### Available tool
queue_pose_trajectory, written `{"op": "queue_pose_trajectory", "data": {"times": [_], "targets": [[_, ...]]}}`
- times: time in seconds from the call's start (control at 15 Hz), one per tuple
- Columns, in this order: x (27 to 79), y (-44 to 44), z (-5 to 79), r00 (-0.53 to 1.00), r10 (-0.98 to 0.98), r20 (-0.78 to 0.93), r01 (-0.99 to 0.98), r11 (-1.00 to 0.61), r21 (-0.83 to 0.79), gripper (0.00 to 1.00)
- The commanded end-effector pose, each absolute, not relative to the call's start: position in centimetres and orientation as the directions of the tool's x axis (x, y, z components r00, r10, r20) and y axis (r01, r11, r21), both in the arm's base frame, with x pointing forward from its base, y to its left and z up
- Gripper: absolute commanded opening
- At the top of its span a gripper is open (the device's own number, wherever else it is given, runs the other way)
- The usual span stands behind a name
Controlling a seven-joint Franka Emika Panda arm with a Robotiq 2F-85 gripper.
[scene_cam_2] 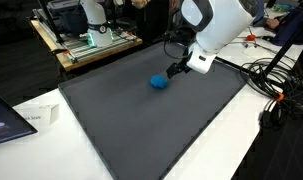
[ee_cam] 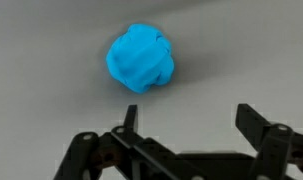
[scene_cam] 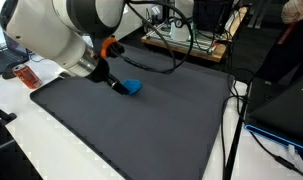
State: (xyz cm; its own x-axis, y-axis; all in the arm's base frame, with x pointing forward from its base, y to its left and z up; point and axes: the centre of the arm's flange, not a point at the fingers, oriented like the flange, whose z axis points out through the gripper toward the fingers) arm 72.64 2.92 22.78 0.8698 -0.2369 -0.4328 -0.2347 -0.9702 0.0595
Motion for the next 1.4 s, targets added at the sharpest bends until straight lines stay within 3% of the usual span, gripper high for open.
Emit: {"op": "queue_pose_trajectory", "data": {"times": [0.0, 0.27, 1.33], "targets": [[74.0, 4.8, 22.6, 0.832, -0.338, -0.440, -0.268, -0.939, 0.215, 1.00], [72.3, 6.9, 22.8, 0.798, -0.419, -0.434, -0.315, -0.903, 0.293, 1.00], [67.0, 11.0, 25.1, 0.859, -0.474, -0.192, -0.396, -0.855, 0.336, 1.00]]}}
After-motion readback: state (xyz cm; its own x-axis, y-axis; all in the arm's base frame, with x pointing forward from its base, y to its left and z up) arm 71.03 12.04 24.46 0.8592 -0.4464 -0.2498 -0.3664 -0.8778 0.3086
